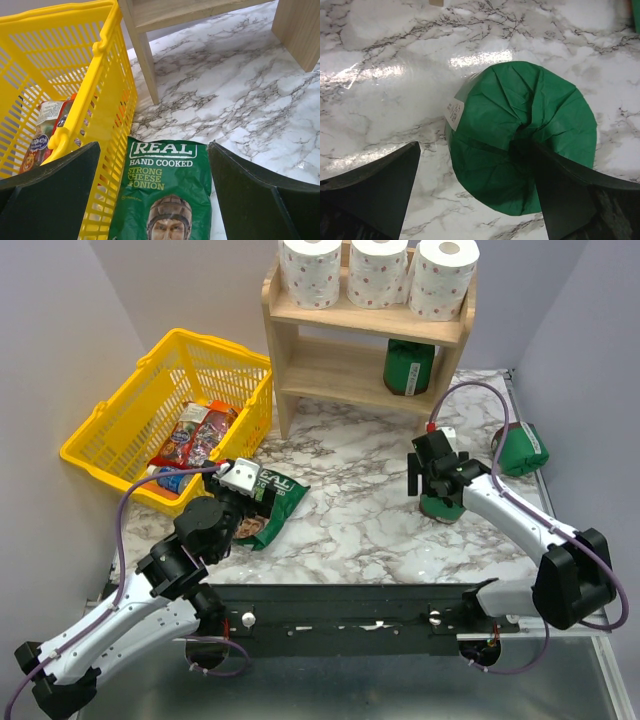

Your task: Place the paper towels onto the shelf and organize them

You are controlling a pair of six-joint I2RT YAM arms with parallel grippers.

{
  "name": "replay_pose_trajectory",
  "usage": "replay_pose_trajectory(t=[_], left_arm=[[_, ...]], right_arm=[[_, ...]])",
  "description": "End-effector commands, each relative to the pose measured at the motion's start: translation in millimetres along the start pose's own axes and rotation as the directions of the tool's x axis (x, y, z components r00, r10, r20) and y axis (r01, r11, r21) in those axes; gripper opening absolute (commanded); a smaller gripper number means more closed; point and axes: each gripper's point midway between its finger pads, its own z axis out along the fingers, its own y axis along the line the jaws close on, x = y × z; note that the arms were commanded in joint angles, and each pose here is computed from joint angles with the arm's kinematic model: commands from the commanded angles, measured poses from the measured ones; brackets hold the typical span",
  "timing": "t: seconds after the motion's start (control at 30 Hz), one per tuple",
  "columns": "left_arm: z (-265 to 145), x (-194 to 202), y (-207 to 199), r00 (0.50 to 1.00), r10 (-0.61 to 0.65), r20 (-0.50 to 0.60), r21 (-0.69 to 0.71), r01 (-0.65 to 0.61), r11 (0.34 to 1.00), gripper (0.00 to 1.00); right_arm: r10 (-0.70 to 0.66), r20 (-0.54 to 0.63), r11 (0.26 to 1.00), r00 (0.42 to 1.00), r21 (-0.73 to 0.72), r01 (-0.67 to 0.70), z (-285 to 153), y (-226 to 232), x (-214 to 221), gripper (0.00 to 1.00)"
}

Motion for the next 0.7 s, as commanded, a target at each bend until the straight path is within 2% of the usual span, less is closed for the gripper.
replay_pose_trajectory(t=[0.0,0.17,0.3,0.4,0.47,0.53,0.6,0.67], left_arm=[[-0.9,-8.9,2.3,0.999,-0.024,0.022,-0.008,0.024,1.0,0.99],[-0.3,-7.7,1.3,1.0,-0.02,0.018,-0.005,0.02,1.0,0.99],[-0.5,-8.3,1.5,1.0,-0.022,0.021,-0.005,0.022,1.0,0.99],[-0.8,-9.7,1.6,0.999,-0.024,0.025,-0.004,0.024,1.0,0.99],[-0.5,-10.2,0.8,0.999,-0.025,0.027,-0.001,0.025,1.0,0.99],[-0.4,-9.9,0.8,0.999,-0.023,0.024,-0.001,0.023,1.0,0.99],[-0.6,-10.2,1.1,0.999,-0.022,0.024,-0.002,0.022,1.0,0.99],[-1.3,-10.3,2.0,0.999,-0.025,0.026,-0.005,0.025,1.0,0.99]], right_arm=[[0.036,-0.013,0.999,0.999,-0.006,-0.036,13.9,5.5,9.6,0.97],[0.002,-0.022,1.0,1.0,-0.011,-0.002,22.6,8.4,16.3,0.9],[-0.032,-0.011,0.999,0.999,-0.013,0.032,22.9,7.3,14.3,0.71],[-0.076,0.027,0.995,0.997,-0.056,0.077,15.0,9.9,3.7,0.64],[-0.157,0.069,0.978,0.985,-0.124,0.165,6.5,18.1,-6.2,0.62],[-0.249,0.117,0.937,0.961,-0.221,0.269,-3.6,34.6,-11.6,0.6],[-0.324,0.21,0.864,0.923,-0.332,0.379,-24.6,59.7,-19.5,0.57],[-0.373,0.321,0.795,0.87,-0.373,0.478,-49.1,78.7,-37.4,0.55]])
